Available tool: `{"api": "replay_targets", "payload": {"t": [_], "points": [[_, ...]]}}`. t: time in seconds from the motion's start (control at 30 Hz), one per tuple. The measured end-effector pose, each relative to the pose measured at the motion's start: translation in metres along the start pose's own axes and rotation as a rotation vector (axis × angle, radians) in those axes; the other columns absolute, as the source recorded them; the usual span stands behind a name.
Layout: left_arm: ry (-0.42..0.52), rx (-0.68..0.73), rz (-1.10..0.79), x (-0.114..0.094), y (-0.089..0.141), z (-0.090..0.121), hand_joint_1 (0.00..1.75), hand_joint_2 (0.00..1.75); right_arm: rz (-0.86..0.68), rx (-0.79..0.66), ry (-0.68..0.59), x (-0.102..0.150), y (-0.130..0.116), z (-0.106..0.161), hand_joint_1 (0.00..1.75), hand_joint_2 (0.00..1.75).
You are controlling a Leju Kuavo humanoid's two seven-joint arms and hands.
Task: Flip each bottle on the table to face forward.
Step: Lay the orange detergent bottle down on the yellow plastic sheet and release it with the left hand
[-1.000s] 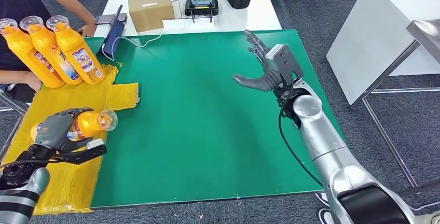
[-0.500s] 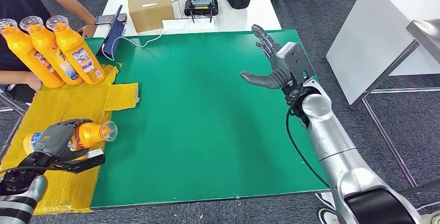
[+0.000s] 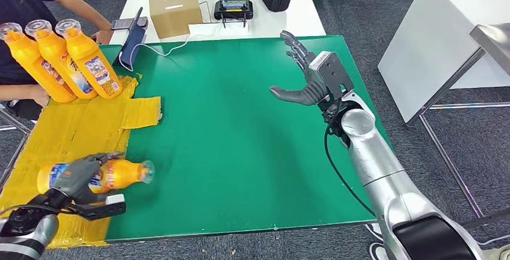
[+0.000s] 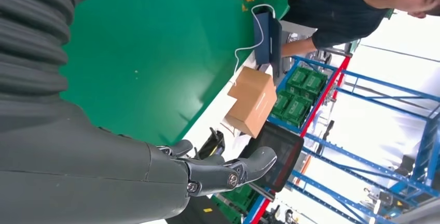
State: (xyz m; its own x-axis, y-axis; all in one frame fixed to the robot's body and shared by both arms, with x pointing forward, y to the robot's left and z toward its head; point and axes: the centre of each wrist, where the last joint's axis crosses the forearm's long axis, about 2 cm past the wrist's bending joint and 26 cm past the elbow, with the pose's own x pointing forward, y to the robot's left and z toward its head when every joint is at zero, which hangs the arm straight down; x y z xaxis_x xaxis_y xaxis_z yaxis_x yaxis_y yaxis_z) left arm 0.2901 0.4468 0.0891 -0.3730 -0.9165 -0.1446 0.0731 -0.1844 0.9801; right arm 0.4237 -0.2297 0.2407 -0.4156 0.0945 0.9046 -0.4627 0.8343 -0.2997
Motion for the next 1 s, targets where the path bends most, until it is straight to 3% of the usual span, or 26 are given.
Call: {"api": "replay_targets", "payload": {"t": [0.37, 0.57, 0.7, 0.83, 1.0], "points": [[-0.096, 0.083, 0.146, 0.032, -0.011, 0.007, 0.0, 0.0, 0.002, 0.031, 0.02, -0.005, 0.014, -0.005, 0.0, 1.75], [-0.079, 0.168, 0.296, 0.05, -0.01, 0.001, 0.0, 0.0, 0.006, 0.04, 0.036, -0.01, 0.022, -0.005, 0.0, 1.75], [-0.063, 0.249, 0.486, 0.059, -0.007, -0.007, 0.0, 0.0, 0.04, 0.042, 0.043, -0.015, 0.03, -0.001, 0.0, 0.0], [-0.073, 0.483, 0.907, 0.067, 0.013, -0.027, 0.0, 0.0, 0.137, 0.04, 0.017, -0.023, 0.053, 0.004, 0.0, 0.0], [-0.1, 0.678, 1.125, 0.072, 0.045, -0.044, 0.0, 0.0, 0.13, -0.005, -0.063, -0.027, 0.093, 0.015, 0.0, 0.0]]}}
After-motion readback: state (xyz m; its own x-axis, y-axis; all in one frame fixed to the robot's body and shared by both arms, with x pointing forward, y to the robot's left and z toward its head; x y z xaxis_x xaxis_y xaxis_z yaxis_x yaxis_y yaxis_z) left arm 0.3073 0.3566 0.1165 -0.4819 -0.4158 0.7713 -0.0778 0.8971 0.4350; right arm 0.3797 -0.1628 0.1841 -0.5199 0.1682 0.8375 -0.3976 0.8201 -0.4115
